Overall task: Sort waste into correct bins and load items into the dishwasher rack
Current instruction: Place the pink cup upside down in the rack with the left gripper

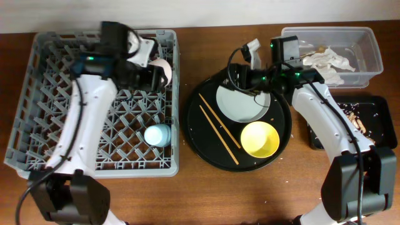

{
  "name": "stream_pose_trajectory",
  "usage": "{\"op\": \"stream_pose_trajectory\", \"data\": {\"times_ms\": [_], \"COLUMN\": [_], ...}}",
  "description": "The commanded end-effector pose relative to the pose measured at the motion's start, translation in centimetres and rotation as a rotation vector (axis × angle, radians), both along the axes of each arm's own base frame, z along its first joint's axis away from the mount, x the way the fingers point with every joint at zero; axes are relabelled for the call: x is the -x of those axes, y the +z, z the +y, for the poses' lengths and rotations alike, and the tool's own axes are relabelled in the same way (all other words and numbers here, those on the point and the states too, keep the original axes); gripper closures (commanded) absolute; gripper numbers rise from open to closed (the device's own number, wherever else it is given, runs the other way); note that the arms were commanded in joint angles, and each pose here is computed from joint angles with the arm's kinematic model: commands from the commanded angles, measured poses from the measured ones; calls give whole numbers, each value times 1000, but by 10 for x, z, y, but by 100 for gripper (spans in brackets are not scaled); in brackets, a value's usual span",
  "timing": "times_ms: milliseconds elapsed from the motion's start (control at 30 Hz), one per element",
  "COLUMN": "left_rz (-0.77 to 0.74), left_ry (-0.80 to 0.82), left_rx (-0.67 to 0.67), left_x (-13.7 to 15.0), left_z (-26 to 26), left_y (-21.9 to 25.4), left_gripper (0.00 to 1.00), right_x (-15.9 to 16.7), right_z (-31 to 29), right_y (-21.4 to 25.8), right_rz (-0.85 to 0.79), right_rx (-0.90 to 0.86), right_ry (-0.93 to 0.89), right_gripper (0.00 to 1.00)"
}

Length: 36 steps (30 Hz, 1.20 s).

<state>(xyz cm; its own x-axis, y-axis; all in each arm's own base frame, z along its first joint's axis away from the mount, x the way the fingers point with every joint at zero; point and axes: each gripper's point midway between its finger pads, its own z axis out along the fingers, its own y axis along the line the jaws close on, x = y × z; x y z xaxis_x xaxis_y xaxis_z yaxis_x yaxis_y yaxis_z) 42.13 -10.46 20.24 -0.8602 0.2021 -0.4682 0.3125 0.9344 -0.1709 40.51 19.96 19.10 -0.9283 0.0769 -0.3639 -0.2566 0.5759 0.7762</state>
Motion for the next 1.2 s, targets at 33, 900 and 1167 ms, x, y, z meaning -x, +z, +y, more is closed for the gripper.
{"op": "stream_pose_trajectory", "data": {"times_ms": [33,900,1167], "left_rz": [53,-48,-6], "left_ry": [172,75,22], "left_rx": [-292,-29,47], "left_x": [16,-15,-6], "left_z": [27,-24,-39], "left_y": [-43,13,16], "left_gripper": [40,9,8], "right_x": [5,27,93], "right_z": [-23,-85,-122], "right_y": [-26,-6,-18], "right_rz": [-5,41,286], "right_rx": [187,534,726], "right_ry": [-22,-215,-252], "right_gripper": [1,17,21]}}
